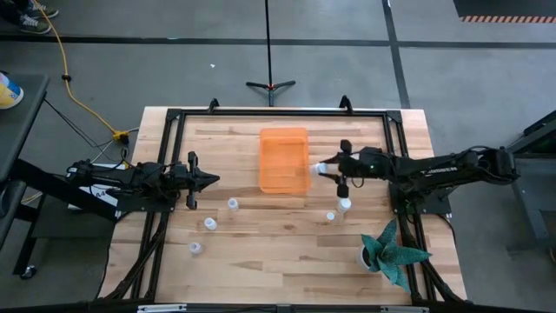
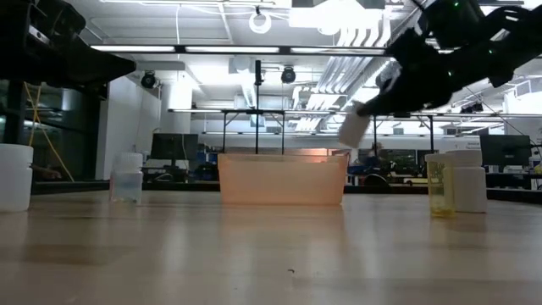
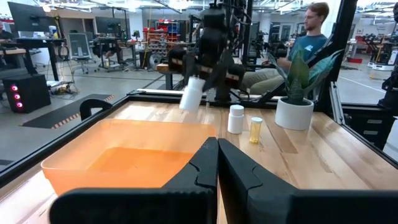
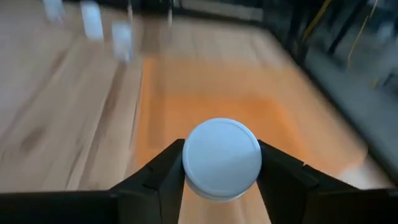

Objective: Pick and place pill bottles into a basket
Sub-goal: Put the top right white medicine bottle into the orange bin

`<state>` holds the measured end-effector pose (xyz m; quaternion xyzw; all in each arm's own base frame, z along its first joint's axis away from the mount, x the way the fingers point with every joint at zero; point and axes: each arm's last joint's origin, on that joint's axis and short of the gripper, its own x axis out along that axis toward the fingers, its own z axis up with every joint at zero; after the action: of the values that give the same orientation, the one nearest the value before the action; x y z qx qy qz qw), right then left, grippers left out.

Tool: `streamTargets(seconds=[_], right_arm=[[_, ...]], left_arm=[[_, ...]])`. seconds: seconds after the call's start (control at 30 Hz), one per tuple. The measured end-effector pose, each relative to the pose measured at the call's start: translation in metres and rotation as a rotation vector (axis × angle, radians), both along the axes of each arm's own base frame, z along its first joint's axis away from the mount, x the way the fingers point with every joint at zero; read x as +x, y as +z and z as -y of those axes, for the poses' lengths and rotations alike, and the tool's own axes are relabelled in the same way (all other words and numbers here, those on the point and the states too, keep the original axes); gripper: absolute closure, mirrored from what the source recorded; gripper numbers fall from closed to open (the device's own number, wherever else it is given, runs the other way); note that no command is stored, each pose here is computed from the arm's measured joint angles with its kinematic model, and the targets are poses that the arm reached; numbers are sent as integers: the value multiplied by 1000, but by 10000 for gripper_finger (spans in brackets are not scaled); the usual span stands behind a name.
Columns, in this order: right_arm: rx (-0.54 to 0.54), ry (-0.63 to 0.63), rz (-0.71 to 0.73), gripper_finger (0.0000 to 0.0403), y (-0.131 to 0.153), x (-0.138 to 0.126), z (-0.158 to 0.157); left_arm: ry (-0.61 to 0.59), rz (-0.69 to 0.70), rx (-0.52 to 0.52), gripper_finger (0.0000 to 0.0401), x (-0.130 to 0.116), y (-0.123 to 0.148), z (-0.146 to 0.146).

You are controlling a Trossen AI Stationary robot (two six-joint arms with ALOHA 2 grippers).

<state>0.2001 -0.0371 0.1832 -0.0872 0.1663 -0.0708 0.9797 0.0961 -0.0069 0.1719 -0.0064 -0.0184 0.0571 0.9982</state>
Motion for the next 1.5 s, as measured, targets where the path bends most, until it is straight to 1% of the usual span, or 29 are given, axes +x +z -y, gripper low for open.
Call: streamTargets(seconds=[0.1, 0.17, 0.3, 0.43, 0.5, 0.6, 0.67, 0.77, 0.97, 1.1, 1.2, 1.3, 1.37, 1.43, 1.5], right_arm=[[-61, 47, 92, 246, 9, 3, 0], [-78, 81, 137, 255, 14, 3, 0], [-84, 116, 153, 255, 26, 11, 4], [-69, 149, 75, 255, 29, 32, 10], [-46, 202, 25, 247, 27, 46, 13], [2, 243, -76, 236, 18, 68, 18], [26, 262, -145, 238, 14, 80, 22], [53, 277, -210, 253, 10, 93, 29], [119, 314, -315, 251, 5, 106, 43], [154, 310, -377, 226, -8, 110, 47], [172, 308, -415, 226, -20, 113, 49], [182, 295, -433, 237, -29, 115, 50], [184, 270, -422, 240, -29, 117, 51], [181, 255, -416, 236, -28, 118, 52], [175, 246, -412, 221, -27, 117, 52]], left_arm=[[0, 0, 0, 355, 0, 0, 0], [0, 0, 0, 355, 0, 0, 0], [0, 0, 0, 355, 0, 0, 0], [0, 0, 0, 355, 0, 0, 0], [0, 0, 0, 355, 0, 0, 0], [0, 1, 0, 355, 0, 0, 0], [0, 1, 0, 355, 0, 0, 0], [0, 1, 0, 355, 0, 0, 0], [0, 0, 0, 355, 0, 0, 0], [0, 0, 0, 355, 0, 0, 0], [0, 0, 0, 355, 0, 0, 0], [0, 0, 0, 355, 0, 0, 0], [0, 0, 0, 355, 0, 0, 0], [0, 0, 0, 355, 0, 0, 0], [0, 0, 0, 355, 0, 0, 0]])
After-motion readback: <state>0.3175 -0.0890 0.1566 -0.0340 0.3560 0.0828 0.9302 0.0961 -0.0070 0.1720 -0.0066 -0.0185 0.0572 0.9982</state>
